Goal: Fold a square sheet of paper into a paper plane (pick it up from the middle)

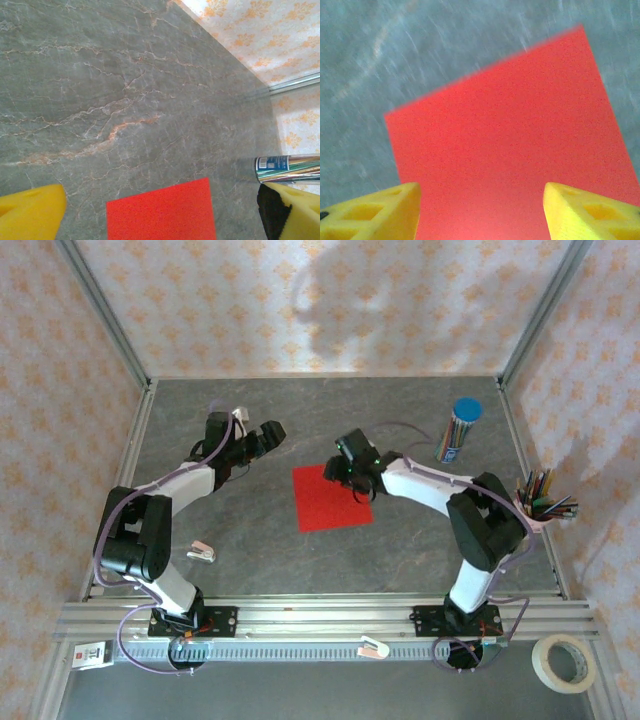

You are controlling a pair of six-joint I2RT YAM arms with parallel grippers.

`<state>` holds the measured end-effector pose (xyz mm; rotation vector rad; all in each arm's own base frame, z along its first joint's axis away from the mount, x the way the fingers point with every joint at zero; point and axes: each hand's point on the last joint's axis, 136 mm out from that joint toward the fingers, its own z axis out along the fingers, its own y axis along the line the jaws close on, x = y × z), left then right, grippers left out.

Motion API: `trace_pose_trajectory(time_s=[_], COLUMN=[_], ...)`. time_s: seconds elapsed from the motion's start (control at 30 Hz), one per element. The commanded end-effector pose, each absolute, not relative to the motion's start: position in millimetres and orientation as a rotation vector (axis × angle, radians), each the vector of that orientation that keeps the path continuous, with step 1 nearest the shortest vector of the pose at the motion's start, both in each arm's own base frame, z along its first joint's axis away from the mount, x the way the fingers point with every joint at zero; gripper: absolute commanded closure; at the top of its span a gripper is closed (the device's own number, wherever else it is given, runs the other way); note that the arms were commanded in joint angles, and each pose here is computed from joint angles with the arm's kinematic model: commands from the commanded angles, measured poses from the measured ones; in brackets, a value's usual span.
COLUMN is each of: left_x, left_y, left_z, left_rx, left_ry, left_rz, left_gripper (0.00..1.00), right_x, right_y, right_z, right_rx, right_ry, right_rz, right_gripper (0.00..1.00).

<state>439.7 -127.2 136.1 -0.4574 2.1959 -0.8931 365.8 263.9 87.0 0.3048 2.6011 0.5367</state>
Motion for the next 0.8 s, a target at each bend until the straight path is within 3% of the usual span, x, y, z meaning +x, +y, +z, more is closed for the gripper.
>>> trace_pose_trajectory(time_s=[0.0, 0.4, 0.77], left_x=[429, 419, 410], left_y=[-119, -120, -121], left_z=[127, 118, 99], left_rx=[-0.517, -0.522, -0.529], left_ry=[2.223, 2.256, 2.350], left_rz=[-0.848, -0.855, -0.776], left_gripper=[0.01, 0.01, 0.01], right_x=[375, 396, 363], right_y=[242, 234, 225], right_z=[60, 25, -9], right_rx=[0.181, 0.037, 0.723], right_ry=[2.670, 2.743, 2.744], right_rz=[0.319, 0.155, 0.176], right_gripper=[0.31, 0.25, 0.28])
